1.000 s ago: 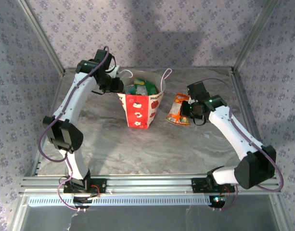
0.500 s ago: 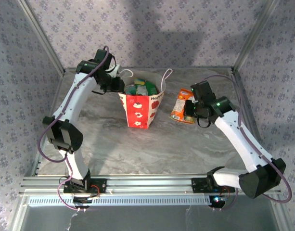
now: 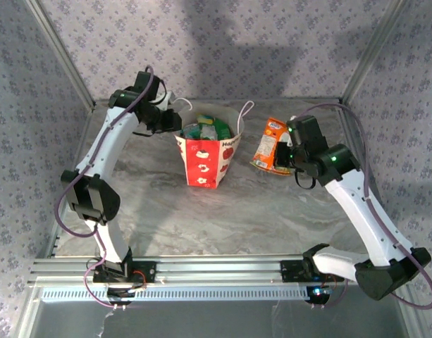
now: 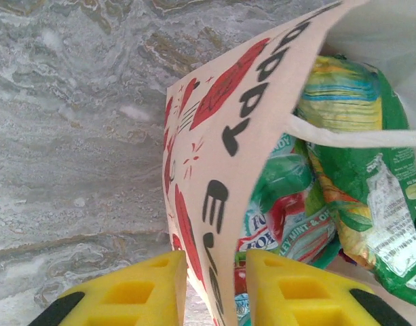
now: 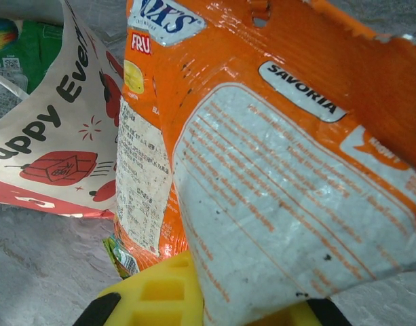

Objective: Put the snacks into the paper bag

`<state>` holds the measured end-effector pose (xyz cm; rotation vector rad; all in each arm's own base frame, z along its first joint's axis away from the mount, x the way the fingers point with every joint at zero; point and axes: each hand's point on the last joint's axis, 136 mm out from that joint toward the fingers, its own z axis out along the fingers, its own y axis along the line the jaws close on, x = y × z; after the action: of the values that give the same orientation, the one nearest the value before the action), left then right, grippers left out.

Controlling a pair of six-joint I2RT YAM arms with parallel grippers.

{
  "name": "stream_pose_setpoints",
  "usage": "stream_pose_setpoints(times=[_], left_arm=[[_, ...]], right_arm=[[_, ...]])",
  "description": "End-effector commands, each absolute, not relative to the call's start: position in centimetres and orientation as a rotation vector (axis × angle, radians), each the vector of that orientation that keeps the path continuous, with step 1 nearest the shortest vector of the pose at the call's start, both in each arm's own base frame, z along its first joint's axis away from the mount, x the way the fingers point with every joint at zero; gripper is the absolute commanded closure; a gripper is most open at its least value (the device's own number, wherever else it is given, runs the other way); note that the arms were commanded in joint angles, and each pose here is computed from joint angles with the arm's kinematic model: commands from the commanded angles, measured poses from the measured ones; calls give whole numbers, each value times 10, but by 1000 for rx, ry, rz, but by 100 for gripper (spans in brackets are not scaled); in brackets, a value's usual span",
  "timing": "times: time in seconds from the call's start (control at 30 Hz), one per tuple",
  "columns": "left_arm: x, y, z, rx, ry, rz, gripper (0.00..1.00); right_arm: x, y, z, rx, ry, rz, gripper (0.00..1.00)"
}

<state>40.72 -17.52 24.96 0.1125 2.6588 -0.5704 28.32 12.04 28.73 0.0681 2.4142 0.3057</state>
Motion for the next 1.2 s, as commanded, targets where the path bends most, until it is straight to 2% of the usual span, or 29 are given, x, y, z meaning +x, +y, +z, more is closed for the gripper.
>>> stream_pose_setpoints(times=[0.0, 0.53, 1.17], left_arm=[[406, -173, 265, 42, 2613, -651, 71], [406, -173, 270, 9, 2592, -713, 71], [404, -169, 272, -14, 2575, -725, 71]], right_arm=[[281, 117, 321, 46, 2316, 307, 100], [275, 129, 366, -57, 2210, 335, 100], [281, 183, 408, -231, 2111, 474, 100]])
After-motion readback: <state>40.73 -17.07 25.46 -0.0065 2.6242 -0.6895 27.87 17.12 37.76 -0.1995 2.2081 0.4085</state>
